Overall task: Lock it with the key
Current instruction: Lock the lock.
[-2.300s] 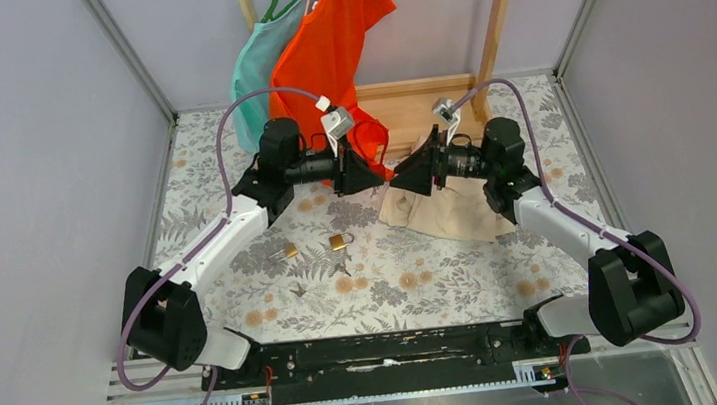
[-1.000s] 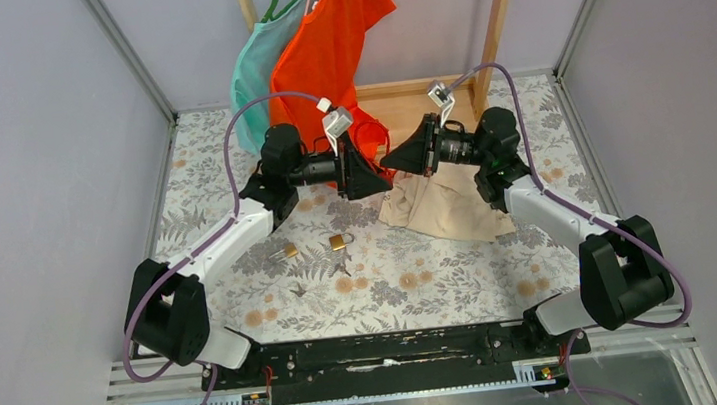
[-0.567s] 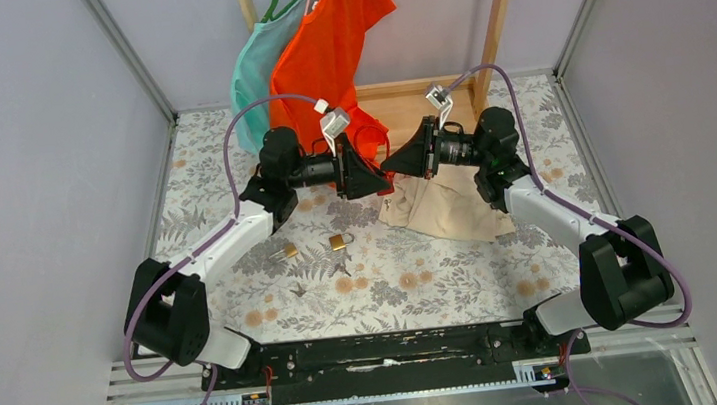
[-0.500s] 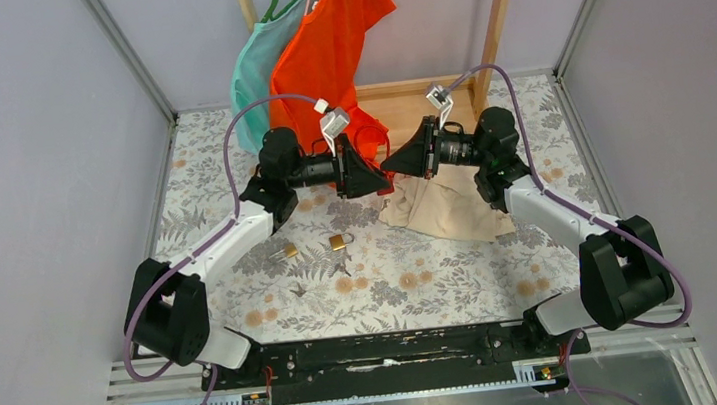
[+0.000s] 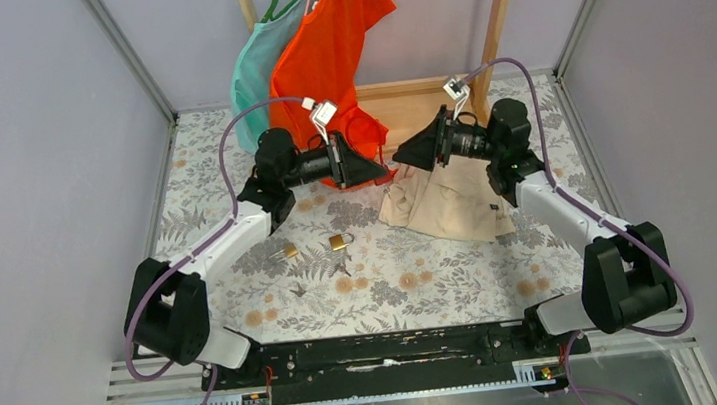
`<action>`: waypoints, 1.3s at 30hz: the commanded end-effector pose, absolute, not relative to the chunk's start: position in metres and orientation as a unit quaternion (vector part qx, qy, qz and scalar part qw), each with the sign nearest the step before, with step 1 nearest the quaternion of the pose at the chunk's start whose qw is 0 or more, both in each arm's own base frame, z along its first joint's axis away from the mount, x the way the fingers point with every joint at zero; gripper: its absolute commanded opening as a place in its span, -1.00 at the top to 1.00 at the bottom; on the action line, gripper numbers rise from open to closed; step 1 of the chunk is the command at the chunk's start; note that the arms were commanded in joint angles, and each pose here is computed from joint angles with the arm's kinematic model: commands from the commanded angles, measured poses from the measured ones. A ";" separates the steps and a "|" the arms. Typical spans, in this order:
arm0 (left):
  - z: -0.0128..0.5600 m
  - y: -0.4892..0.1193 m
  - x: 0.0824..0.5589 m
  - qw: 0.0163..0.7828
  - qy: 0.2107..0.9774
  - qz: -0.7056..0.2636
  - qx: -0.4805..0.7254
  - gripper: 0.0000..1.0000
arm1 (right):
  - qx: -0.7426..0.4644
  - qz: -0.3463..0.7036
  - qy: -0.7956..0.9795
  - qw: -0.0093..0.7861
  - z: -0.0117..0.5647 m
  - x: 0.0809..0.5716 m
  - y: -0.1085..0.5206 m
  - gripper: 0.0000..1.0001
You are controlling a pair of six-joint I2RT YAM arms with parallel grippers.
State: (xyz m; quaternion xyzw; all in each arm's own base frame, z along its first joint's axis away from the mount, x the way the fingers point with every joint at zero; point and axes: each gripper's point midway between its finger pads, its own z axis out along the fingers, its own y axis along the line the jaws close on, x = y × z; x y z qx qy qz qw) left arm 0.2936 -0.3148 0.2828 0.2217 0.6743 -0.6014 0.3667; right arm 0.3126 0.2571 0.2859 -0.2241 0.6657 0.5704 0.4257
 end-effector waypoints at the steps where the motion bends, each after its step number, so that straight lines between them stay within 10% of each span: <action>1: 0.312 -0.311 0.311 0.363 0.684 -0.616 0.143 1.00 | -0.235 0.561 0.648 0.458 0.320 0.312 0.250 -0.32; 18: 0.361 -0.320 0.304 0.354 0.605 -0.684 0.204 1.00 | -0.216 0.669 0.588 0.401 0.330 0.270 0.265 -0.36; 39: 0.365 -0.315 0.295 0.368 0.578 -0.700 0.200 1.00 | -0.238 0.692 0.554 0.396 0.332 0.256 0.272 0.28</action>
